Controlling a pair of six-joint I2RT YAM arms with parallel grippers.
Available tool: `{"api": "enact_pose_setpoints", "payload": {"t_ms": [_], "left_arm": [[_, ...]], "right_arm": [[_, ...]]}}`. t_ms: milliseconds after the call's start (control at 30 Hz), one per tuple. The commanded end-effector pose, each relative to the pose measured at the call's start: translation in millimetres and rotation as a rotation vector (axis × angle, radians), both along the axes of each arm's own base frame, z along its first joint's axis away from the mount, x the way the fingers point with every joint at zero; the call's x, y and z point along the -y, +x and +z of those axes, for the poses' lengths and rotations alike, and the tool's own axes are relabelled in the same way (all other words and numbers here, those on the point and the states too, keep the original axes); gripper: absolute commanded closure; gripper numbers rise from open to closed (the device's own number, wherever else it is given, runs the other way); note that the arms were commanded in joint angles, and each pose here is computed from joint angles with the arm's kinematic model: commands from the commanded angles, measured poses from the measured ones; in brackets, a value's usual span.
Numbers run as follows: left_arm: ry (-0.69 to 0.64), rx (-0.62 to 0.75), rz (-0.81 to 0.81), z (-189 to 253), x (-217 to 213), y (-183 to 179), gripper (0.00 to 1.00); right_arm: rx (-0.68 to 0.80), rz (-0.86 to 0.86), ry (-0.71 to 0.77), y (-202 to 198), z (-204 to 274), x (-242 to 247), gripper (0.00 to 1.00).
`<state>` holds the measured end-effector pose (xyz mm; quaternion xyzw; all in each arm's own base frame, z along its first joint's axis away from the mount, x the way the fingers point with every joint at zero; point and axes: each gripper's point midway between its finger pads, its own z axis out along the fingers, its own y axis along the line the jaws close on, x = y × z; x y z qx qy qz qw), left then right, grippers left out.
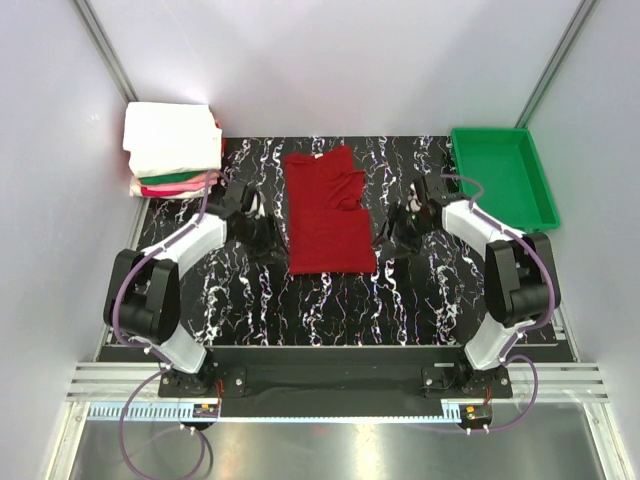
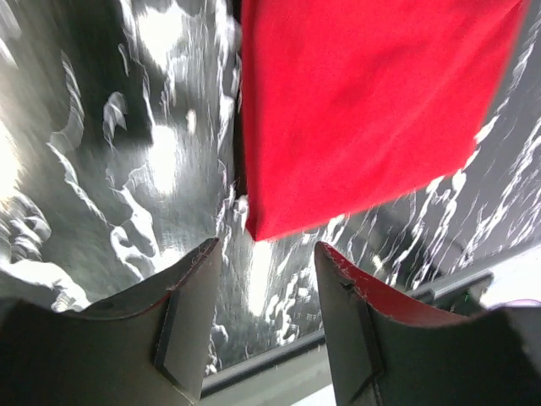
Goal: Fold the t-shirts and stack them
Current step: Fold the tshirt
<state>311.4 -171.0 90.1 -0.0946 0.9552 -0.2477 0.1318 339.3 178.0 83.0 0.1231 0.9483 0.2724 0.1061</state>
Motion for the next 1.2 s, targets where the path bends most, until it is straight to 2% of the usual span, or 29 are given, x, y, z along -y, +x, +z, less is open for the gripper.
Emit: {"api": "enact_pose_setpoints", "payload": {"t_ms": [0, 67, 200, 467, 533, 900, 967, 1033, 1067, 1100, 1133, 1167], "left_arm": [[-0.112, 0.099, 0.020, 7, 18, 0, 0.47], [-0.118, 0.073, 0.026, -8, 18, -15, 0.47], [-0.124, 0.057, 0.068, -25, 16, -22, 0.46], [-0.151, 0.033, 0.107, -46, 21, -20, 0.46], [-0.152, 0.020, 0.111, -52, 22, -19, 0.46], [-0.177, 0.003, 0.102, -64, 37, -15, 0.46], [-0.182, 0.004, 0.092, -65, 42, -16, 0.52], [-0.186, -0.001, 0.078, -67, 49, -20, 0.60], [-0.191, 0.003, 0.068, -67, 52, -20, 0.77], [-0.193, 0.005, 0.056, -66, 56, -20, 0.86], [-0.190, -0.003, 0.037, -69, 61, -23, 0.93], [-0.190, -0.008, 0.030, -70, 64, -25, 1.00]], "right_arm": [[0.030, 0.009, 0.125, -20, 1, -15, 0.32], [0.026, 0.008, 0.147, -25, -7, -17, 0.32], [-0.026, 0.012, 0.191, -40, -26, -22, 0.33], [-0.067, 0.012, 0.203, -41, -54, -30, 0.36], [-0.069, 0.011, 0.206, -39, -57, -31, 0.44], [-0.108, 0.010, 0.210, -40, -76, -34, 0.62], [-0.114, 0.009, 0.212, -40, -79, -34, 0.65], [-0.112, 0.010, 0.218, -39, -79, -36, 0.79], [-0.114, 0.009, 0.219, -39, -80, -35, 0.85], [-0.115, 0.010, 0.220, -39, -80, -36, 0.90], [-0.116, 0.010, 0.221, -40, -80, -36, 0.99], [-0.116, 0.012, 0.221, -41, -79, -35, 1.00]]}}
